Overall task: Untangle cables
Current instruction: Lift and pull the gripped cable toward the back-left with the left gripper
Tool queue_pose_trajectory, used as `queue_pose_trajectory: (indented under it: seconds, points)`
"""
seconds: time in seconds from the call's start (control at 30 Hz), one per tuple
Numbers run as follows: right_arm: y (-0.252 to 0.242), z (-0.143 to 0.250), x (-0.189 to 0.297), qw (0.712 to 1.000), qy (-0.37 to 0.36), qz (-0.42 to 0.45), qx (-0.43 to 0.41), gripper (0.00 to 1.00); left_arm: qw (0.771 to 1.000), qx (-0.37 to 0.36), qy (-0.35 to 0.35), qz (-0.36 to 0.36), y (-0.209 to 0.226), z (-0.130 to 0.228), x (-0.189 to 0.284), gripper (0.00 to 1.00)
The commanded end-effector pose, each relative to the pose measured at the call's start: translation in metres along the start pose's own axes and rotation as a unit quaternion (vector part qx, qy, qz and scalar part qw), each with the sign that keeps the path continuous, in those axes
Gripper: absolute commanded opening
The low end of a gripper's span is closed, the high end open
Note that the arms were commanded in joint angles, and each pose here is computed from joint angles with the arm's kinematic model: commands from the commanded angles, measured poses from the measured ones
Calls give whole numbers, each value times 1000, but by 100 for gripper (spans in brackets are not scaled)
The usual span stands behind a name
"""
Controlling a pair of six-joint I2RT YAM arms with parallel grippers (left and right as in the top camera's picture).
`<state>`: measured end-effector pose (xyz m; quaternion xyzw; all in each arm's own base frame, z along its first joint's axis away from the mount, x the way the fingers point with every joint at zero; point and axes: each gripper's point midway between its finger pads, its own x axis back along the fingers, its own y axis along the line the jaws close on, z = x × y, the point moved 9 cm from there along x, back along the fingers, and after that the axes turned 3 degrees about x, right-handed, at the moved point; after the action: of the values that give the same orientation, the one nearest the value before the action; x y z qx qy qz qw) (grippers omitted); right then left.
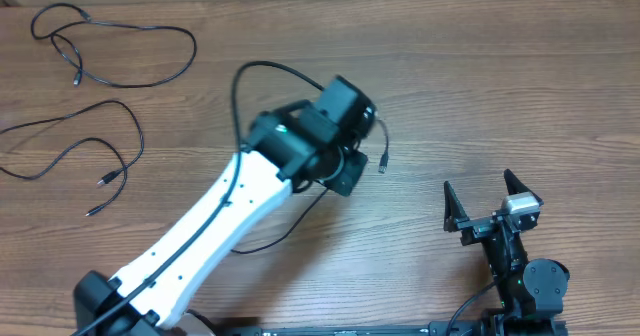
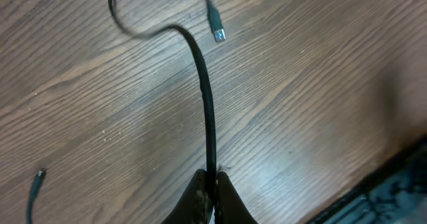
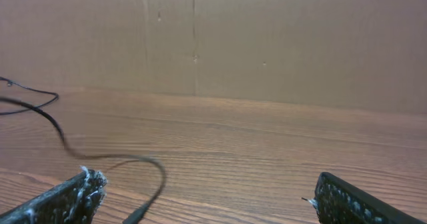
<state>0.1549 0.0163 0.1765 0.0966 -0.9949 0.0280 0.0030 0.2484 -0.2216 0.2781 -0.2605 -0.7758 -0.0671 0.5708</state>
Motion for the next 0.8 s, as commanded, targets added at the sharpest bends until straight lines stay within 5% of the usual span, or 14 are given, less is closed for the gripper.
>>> queue_pose_trajectory:
  seconds: [0.0, 0.43, 0.77]
  points:
    - [0, 2, 0, 1000, -1, 2, 1, 100, 998, 26, -19, 61, 3, -5, 20, 4]
    - [0, 2, 0, 1000, -1, 2, 1, 100, 972, 231, -38, 38, 75, -14, 32, 4]
    - [0, 2, 0, 1000, -1, 2, 1, 100, 965, 259, -34, 29, 97, -10, 36, 4]
